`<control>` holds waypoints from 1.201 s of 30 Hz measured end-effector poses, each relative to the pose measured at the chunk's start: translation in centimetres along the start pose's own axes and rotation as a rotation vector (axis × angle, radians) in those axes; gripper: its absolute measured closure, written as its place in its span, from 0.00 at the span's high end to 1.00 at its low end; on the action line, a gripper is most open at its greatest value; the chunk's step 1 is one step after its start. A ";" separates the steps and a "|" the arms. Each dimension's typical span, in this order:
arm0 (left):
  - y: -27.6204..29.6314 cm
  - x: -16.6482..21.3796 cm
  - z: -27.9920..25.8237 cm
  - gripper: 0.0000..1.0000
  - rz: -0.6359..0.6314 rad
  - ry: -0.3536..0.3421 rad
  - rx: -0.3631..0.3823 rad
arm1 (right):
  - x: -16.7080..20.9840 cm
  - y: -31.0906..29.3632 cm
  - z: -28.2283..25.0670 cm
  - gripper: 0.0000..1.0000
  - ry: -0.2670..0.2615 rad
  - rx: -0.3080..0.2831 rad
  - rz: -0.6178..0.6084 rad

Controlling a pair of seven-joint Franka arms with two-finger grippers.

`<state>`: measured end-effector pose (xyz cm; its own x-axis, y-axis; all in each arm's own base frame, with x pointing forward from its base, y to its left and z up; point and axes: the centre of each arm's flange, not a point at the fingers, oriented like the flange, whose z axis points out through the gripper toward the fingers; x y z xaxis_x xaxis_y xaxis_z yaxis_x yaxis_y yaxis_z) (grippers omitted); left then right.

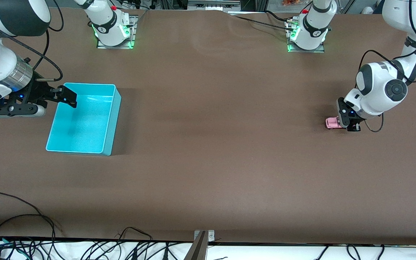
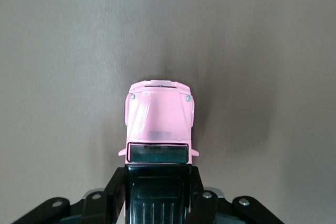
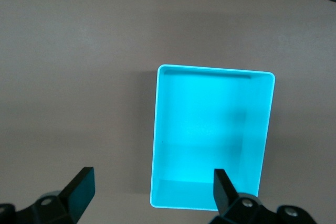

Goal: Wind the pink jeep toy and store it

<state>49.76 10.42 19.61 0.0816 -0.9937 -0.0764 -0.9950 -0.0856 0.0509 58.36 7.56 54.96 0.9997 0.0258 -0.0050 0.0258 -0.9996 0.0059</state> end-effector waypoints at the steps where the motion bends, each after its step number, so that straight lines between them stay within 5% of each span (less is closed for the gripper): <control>1: 0.0 -0.2 0.0 0.52 0.004 -0.001 0.000 | 0.0 0.0 0.0 1.00 0.000 0.000 0.000; 36: 0.2 -9.5 0.8 0.52 0.047 -0.069 0.017 | 0.0 0.0 0.0 1.00 0.003 0.000 0.000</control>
<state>48.77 19.91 19.55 0.0315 -0.9893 -0.1425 -0.9985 -0.0374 0.0391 58.39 7.55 54.98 0.9997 0.0256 -0.0025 0.0256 -0.9997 0.0057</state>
